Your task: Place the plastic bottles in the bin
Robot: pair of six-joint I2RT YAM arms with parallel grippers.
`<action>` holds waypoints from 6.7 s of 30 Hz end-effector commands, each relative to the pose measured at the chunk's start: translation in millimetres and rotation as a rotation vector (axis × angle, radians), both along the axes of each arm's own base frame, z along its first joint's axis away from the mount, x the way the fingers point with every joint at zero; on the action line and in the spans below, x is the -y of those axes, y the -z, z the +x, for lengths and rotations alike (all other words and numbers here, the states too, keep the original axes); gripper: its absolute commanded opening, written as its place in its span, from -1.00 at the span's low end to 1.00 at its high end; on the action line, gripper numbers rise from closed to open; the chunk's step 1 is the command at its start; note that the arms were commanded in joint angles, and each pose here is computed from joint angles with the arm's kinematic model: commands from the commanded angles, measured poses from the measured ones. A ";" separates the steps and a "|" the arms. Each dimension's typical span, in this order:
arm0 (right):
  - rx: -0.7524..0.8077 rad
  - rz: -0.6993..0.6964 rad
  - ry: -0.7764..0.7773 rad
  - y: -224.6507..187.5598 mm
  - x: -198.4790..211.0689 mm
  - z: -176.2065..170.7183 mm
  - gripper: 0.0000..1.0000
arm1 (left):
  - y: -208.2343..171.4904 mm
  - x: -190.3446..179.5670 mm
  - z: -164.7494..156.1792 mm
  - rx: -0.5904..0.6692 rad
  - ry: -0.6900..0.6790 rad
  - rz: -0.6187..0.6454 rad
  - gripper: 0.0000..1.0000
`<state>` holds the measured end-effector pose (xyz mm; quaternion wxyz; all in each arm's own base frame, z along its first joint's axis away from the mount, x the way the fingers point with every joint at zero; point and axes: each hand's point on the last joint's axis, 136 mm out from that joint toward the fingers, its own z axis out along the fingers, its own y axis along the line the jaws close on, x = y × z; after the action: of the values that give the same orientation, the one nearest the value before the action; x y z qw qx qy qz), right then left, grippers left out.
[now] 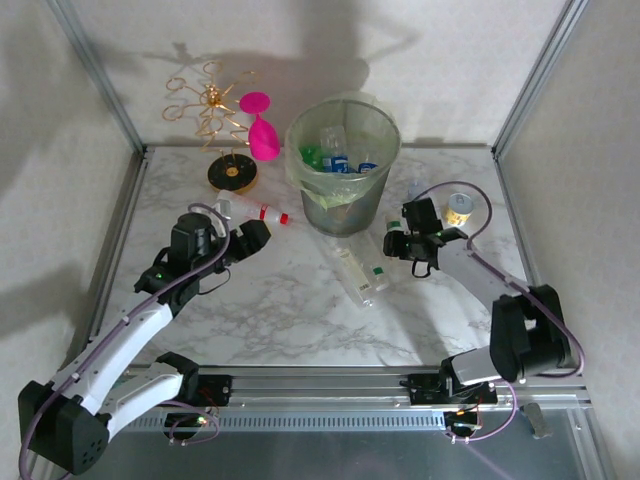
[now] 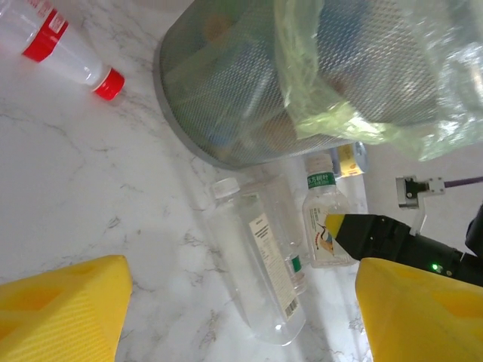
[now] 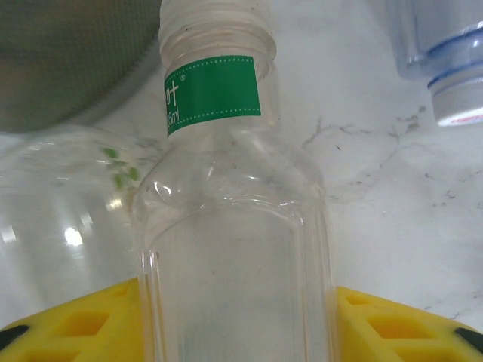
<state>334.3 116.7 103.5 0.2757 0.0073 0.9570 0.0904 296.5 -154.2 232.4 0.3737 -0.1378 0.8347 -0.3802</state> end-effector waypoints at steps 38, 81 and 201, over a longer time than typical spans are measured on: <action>0.420 0.254 -0.194 -265.3 -100.9 138.8 -0.22 | -107.6 29.4 17.9 0.220 0.030 0.084 0.50; 0.487 0.090 -0.107 -267.4 -105.3 134.7 -0.11 | -100.1 16.8 21.0 0.214 -0.023 0.100 0.50; 0.066 0.044 0.023 -22.0 -23.9 12.4 -0.05 | 15.8 8.0 -11.9 -0.004 0.009 0.119 0.50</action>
<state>346.8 146.6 101.5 0.2871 0.0062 0.9516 0.1100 282.5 -167.3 198.0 0.3564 -0.1185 0.8640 -0.3353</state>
